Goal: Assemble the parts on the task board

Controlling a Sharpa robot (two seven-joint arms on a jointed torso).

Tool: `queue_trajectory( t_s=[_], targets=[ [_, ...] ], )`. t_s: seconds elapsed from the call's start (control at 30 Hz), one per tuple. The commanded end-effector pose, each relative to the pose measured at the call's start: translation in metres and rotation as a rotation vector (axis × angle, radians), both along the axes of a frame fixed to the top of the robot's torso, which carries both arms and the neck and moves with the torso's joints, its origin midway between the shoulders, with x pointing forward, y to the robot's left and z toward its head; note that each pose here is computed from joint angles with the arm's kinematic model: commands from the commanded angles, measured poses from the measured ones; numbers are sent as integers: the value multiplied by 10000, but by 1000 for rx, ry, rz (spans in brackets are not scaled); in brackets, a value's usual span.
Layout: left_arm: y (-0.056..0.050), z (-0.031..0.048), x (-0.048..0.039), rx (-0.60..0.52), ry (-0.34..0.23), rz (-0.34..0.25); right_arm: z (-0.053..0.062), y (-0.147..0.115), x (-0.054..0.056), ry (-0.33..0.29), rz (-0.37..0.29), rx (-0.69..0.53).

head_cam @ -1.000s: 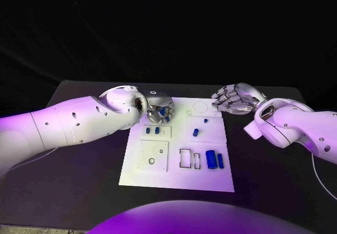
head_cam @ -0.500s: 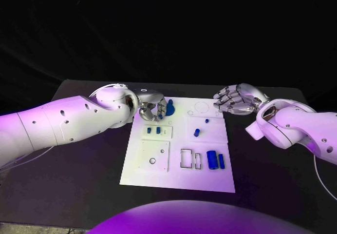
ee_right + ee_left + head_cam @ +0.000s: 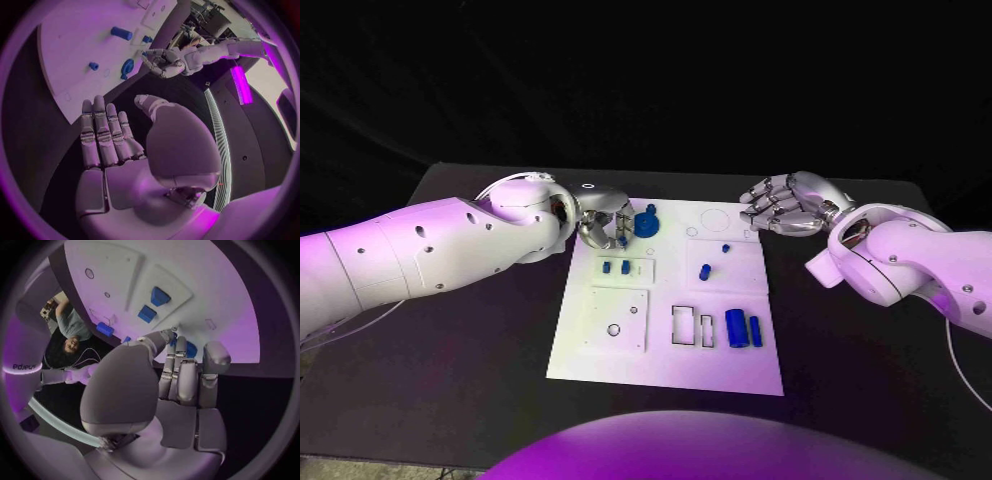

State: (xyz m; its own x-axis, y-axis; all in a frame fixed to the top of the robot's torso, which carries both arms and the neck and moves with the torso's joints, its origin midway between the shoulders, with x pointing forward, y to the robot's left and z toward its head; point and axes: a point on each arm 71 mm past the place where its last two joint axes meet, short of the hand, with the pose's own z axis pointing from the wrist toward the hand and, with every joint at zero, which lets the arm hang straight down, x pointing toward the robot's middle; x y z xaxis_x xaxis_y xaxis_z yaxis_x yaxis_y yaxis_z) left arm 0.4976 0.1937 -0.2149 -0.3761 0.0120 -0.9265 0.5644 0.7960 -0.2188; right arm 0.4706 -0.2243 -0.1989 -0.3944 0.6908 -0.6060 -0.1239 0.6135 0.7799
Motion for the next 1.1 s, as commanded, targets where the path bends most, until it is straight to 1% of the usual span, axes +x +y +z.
queue_trajectory(
  t_s=[0.03, 0.5, 0.8, 1.1],
  targets=[
    [-5, -15, -12, 5, 29, -1, -2, 13, -5, 0, 17, 1],
    [-16, -27, -17, 9, 46, -1, -6, 19, -6, 5, 23, 1],
    [-21, -39, -3, 15, 52, 3, -7, 23, -6, 6, 24, 1],
    [7, -56, 5, 30, 65, 15, -7, 21, -6, 6, 24, 0]
  ],
)
